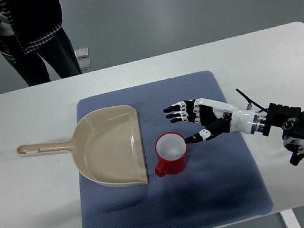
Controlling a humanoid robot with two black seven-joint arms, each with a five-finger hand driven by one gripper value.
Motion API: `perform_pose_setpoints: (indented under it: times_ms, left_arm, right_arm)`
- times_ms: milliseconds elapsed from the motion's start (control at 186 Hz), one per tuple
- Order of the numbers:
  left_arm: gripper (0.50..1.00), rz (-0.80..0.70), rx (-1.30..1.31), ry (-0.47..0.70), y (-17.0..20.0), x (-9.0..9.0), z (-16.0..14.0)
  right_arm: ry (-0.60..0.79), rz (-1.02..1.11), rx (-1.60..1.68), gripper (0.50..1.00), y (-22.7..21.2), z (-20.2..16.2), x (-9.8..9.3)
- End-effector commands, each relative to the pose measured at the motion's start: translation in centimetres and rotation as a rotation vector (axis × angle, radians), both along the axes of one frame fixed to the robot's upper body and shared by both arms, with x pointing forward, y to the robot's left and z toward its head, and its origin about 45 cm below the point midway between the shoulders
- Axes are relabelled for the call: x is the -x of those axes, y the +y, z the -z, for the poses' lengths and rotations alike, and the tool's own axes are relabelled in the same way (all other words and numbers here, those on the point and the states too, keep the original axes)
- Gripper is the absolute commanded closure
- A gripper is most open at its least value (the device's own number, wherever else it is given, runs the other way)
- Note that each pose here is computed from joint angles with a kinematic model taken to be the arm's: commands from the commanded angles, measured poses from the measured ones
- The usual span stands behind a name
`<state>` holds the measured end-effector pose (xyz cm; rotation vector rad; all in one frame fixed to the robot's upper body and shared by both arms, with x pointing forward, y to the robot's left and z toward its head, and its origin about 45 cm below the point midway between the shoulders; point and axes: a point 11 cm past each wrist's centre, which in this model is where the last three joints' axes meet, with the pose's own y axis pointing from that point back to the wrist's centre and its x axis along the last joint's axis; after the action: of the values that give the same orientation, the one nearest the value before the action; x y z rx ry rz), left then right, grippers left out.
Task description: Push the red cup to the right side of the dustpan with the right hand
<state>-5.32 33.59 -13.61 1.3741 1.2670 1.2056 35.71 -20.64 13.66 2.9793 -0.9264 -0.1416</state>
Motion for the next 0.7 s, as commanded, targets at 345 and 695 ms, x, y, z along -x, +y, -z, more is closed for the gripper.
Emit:
perform_pose_setpoints:
  times_ms: [345,695]
  left_arm:
    - [0.500,0.000,0.000,-0.001,0.0,-0.1,0.0]
    - [0.500,0.000,0.000,0.000,0.0,0.0,0.0]
  right_arm:
    - [0.144,0.255,0.056,0.572,-5.5,-2.6,-5.9]
    - [0.455,0.351,-0.113,0.572,-6.6,-4.2,-8.5]
